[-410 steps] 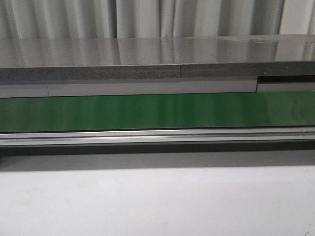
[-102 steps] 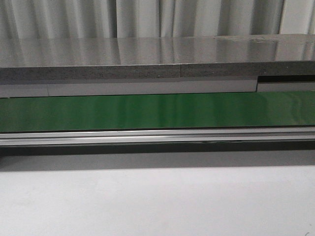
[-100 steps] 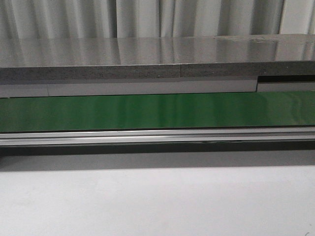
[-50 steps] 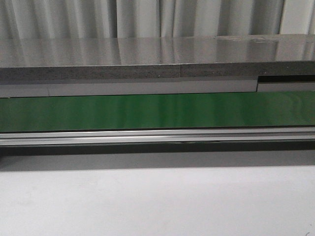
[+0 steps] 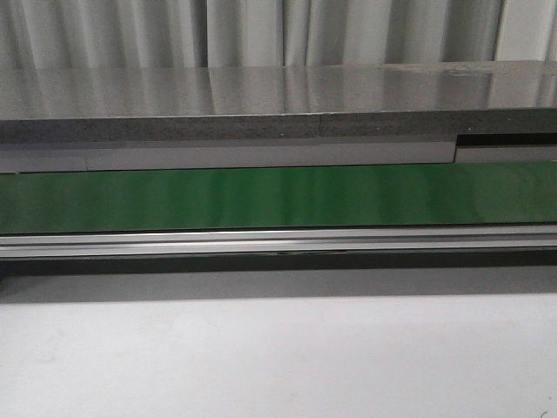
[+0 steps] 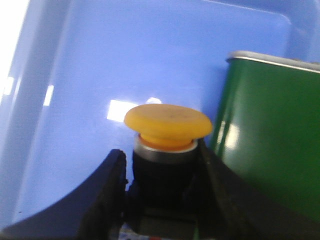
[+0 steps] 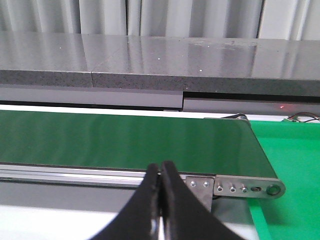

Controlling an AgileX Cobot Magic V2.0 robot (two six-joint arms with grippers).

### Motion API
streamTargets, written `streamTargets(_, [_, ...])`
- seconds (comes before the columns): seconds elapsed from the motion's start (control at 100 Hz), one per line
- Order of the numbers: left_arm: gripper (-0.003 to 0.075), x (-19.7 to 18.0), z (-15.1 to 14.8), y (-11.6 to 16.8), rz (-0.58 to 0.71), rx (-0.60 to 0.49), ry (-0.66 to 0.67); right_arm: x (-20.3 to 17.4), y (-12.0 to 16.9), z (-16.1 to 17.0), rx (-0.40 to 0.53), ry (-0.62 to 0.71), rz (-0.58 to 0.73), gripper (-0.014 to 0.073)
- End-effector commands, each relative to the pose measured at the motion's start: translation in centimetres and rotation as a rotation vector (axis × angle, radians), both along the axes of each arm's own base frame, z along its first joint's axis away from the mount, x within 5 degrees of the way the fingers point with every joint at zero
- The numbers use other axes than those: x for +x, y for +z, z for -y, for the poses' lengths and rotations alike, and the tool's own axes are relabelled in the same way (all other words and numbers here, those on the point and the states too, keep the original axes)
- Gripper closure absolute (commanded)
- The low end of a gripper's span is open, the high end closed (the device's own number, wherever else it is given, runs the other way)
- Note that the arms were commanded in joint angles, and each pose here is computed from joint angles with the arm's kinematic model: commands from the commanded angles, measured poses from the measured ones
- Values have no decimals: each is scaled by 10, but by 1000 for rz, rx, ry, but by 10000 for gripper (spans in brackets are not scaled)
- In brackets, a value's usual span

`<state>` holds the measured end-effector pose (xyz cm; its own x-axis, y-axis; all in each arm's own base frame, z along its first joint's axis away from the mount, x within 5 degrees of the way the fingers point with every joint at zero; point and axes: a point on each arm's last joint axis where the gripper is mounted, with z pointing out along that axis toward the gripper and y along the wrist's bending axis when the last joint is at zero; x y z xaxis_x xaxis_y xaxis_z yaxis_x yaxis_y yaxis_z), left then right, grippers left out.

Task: Move button from left to right
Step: 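Lift the button and set it on the belt end nearest the left gripper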

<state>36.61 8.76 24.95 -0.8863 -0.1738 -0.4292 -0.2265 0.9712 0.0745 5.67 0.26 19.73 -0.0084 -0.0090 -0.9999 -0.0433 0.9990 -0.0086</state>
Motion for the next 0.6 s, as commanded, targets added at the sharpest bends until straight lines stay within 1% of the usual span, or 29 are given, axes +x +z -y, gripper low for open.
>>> streamTargets(0.0, [740, 0, 16, 26, 82, 11, -45, -3, 14, 1, -7, -13, 125, 662])
streamTargets(0.23, [740, 3, 41, 24, 73, 10, -119, -3, 14, 1, -7, -13, 125, 662])
streamTargets(0.39, [739, 3, 47, 24, 72, -7, -125, -3, 14, 1, -7, -13, 125, 662])
streamTargets(0.54, [736, 4, 52, 24, 74, -35, -162, -3, 14, 1, -7, -13, 125, 662])
streamTargets(0.59, [713, 4, 53, 24, 74, -47, -171, -3, 14, 1, -7, -13, 125, 662])
